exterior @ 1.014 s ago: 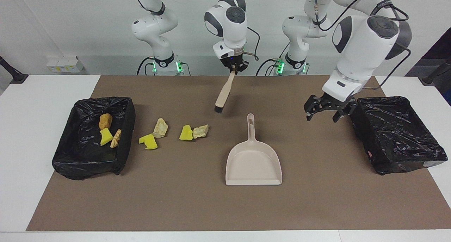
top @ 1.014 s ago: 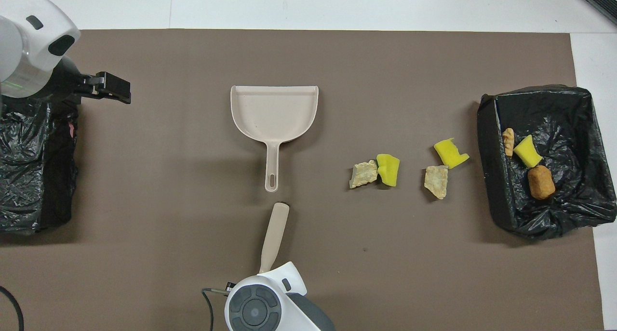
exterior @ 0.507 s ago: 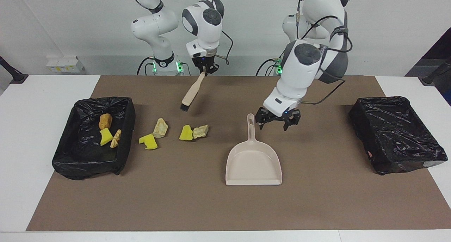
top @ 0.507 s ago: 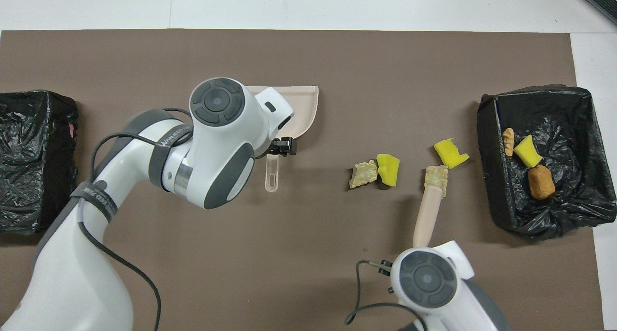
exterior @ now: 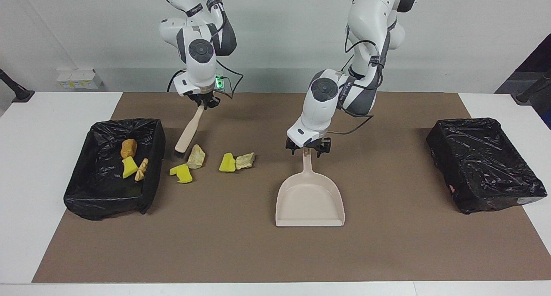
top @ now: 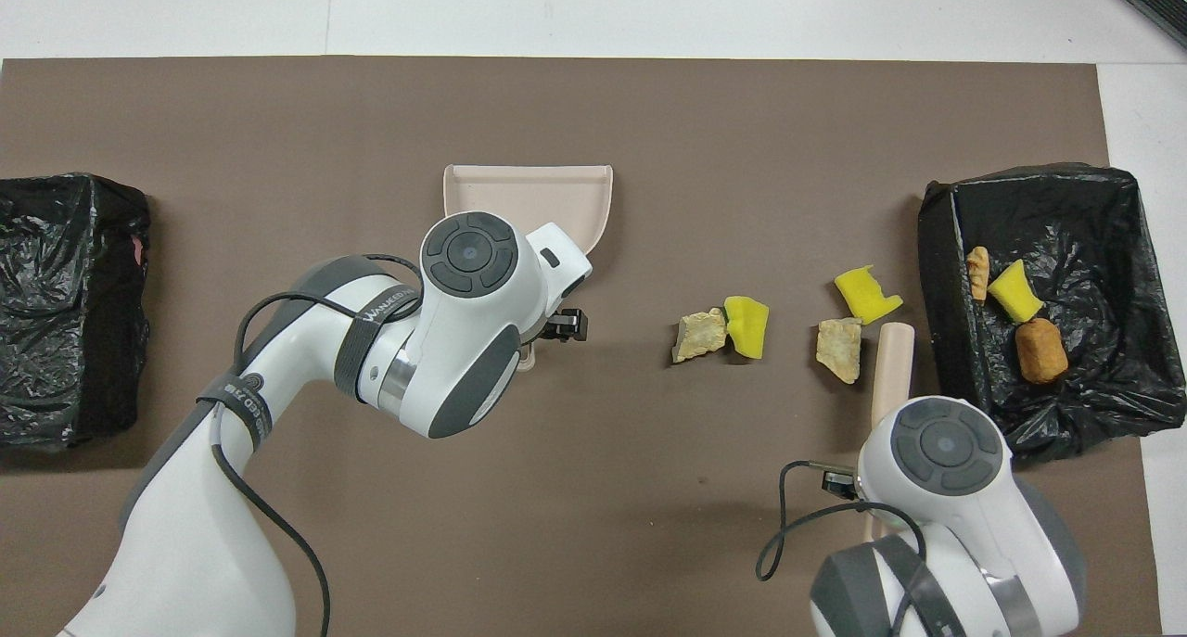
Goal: Sweep and dump trash in bin
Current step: 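Grasp the dustpan with the left gripper while the right gripper grasps the brush, then slide the dustpan to the sponge pile while the right gripper brings the brush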
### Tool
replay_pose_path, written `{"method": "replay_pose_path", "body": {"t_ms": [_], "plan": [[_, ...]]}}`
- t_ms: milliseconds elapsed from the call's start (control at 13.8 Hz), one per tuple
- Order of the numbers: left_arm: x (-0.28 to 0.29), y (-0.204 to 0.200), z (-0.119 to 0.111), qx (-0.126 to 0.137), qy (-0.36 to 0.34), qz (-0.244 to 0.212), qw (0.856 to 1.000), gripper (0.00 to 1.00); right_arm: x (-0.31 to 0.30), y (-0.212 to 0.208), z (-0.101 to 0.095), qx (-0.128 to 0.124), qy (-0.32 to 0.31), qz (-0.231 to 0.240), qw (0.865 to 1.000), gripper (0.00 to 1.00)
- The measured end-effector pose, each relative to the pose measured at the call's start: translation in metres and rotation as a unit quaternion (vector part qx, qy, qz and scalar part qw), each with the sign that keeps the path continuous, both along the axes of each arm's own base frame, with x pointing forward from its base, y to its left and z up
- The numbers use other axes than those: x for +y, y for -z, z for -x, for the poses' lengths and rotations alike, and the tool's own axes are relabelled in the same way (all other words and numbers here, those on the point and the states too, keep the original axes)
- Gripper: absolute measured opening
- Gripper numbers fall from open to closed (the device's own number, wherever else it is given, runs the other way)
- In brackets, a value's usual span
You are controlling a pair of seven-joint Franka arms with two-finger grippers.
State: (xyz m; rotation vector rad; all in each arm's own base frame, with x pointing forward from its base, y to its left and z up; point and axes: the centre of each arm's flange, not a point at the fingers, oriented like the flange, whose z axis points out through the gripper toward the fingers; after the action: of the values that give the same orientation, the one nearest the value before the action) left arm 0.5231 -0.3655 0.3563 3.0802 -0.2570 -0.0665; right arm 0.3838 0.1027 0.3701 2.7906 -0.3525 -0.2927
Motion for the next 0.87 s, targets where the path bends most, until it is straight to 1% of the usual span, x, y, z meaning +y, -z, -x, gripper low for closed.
{"method": "replay_pose_path", "body": {"t_ms": [72,145,217,362,435,507,579,652,724,797,869], "plan": [[0.0,-0.001,0.0,-0.001,0.0,0.0,1.0,0.94,-0.006,0.001,-0.004,-0.001,-0.008,-0.004,1.0,0.26],[0.001,-0.002,0.0,-0.001,0.0,0.001,1.0,0.93,-0.014,0.002,-0.009,-0.003,-0.016,-0.007,1.0,0.26],[0.0,-0.002,0.0,-0.002,0.0,0.001,1.0,0.83,-0.02,0.003,-0.013,-0.004,-0.022,-0.006,1.0,0.26],[0.0,-0.002,0.0,-0.002,0.001,0.0,1.0,0.58,-0.024,0.007,-0.02,-0.005,-0.028,-0.006,1.0,0.26],[0.0,-0.002,0.0,-0.002,0.002,0.0,1.0,0.48,-0.023,0.01,-0.022,-0.004,-0.031,-0.006,0.999,0.26],[0.001,-0.002,0.0,-0.003,0.005,-0.001,1.0,0.34,-0.021,0.012,-0.024,-0.005,-0.035,-0.007,0.999,0.26],[0.003,-0.005,-0.001,-0.005,0.025,-0.001,1.0,0.33,-0.018,0.013,-0.026,-0.004,-0.042,-0.008,0.999,0.26],[0.009,-0.01,-0.003,-0.004,0.063,-0.004,0.998,0.33,-0.015,0.011,-0.029,-0.003,-0.055,-0.011,0.998,0.26],[0.022,-0.018,-0.005,0.004,0.107,-0.01,0.994,0.33,-0.009,0.009,-0.031,-0.003,-0.067,-0.014,0.998,0.26],[0.04,-0.027,-0.01,0.013,0.141,-0.013,0.99,0.33,0.0,0.007,-0.032,-0.004,-0.079,-0.018,0.997,0.26],[0.058,-0.038,-0.015,0.016,0.168,-0.014,0.986,0.33,0.014,0.005,-0.032,-0.006,-0.089,-0.026,0.996,0.26]]}}
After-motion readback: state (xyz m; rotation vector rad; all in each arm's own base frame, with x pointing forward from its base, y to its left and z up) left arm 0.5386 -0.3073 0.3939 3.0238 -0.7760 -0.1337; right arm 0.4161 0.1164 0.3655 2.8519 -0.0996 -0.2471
